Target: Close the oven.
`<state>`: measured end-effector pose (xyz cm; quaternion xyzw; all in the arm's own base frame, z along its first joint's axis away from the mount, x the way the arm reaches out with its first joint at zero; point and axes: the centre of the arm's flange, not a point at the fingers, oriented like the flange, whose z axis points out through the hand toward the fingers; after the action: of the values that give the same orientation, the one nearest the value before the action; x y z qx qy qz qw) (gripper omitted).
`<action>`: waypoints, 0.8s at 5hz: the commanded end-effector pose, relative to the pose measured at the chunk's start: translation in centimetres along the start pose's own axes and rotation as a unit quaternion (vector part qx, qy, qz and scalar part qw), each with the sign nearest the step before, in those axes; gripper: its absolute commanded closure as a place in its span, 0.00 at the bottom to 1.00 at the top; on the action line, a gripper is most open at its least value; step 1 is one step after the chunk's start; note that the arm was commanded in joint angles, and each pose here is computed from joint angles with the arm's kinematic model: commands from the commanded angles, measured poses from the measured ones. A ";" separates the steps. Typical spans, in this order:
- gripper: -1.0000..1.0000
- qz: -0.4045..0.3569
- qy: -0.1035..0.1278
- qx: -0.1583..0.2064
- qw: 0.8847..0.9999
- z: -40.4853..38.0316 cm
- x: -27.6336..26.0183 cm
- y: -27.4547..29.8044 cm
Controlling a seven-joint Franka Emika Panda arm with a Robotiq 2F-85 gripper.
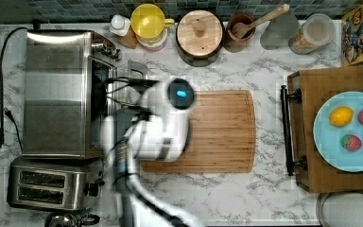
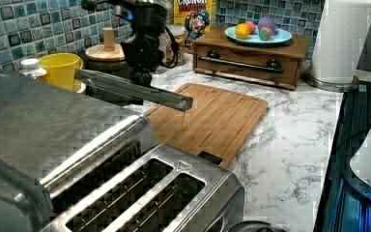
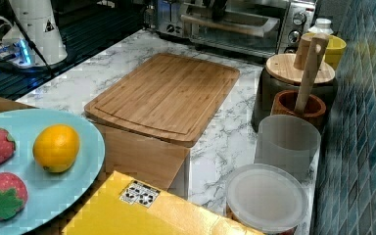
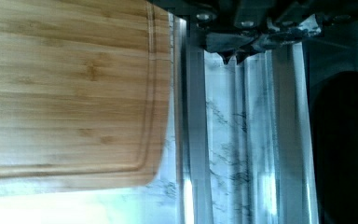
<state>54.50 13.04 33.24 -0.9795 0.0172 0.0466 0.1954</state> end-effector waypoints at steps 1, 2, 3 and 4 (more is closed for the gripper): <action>1.00 -0.031 0.113 -0.128 0.985 -4.6 -0.6 -22.1; 1.00 0.019 0.148 -0.145 0.978 -5.7 -1.5 -25.7; 1.00 0.032 0.211 -0.206 0.955 -7.0 -0.6 -26.3; 1.00 0.011 0.196 -0.161 0.967 -9.4 -0.7 -25.0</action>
<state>53.26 33.74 40.13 -0.9957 0.0452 -0.0668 -0.0461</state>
